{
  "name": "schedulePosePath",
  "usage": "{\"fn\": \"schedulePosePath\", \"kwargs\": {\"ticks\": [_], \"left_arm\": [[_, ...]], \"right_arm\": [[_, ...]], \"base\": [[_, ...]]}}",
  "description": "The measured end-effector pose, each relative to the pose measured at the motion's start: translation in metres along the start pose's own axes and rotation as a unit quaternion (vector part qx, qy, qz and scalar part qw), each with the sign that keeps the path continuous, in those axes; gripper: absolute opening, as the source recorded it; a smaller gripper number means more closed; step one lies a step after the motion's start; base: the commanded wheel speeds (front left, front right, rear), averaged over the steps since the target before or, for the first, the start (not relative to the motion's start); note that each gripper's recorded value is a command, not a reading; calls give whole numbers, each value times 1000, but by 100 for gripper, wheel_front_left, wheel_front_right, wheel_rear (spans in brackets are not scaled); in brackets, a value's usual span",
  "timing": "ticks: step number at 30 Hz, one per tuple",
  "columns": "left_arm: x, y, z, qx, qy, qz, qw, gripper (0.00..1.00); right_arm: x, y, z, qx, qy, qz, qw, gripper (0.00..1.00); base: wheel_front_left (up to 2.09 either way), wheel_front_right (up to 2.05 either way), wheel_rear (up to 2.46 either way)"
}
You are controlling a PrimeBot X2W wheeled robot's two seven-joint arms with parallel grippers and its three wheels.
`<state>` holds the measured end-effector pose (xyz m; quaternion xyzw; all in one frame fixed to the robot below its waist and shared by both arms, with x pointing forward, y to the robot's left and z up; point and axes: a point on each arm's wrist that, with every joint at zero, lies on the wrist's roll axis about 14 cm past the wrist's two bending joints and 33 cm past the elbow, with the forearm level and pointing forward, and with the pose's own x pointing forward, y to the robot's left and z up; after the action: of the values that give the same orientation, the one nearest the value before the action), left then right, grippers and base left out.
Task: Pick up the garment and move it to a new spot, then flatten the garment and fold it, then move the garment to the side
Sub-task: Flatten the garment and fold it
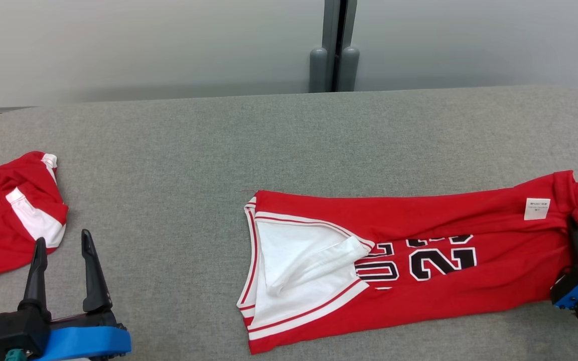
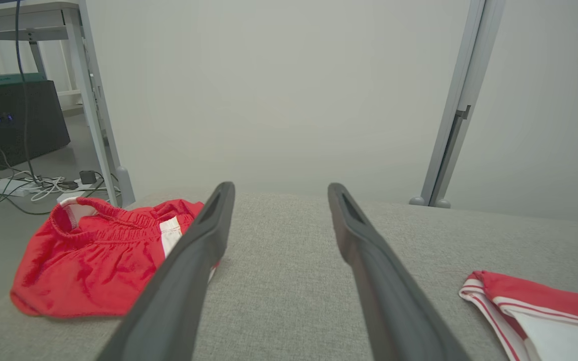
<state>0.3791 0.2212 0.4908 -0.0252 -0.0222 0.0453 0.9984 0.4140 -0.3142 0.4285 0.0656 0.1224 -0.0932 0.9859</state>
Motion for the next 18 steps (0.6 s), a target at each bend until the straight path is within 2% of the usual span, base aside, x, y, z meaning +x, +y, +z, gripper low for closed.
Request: {"fn": "schedulePosePath", "kwargs": {"ticks": [3,9,18], "left_arm": [[0,-2,0,-1,-1,-4,1000,100],[0,-4,-1,-3,2,-7,1000,100],[-2,-4,-5,-3,8,-6,1000,100]], "right_arm": [[0,8,5,-3,-6,12,1000,0],[-1,50,10,15,-28,59,998,0],[-13,133,16,17,-41,162,986,0]], "base": [[0,0,0],[0,0,0],[0,0,0]]}}
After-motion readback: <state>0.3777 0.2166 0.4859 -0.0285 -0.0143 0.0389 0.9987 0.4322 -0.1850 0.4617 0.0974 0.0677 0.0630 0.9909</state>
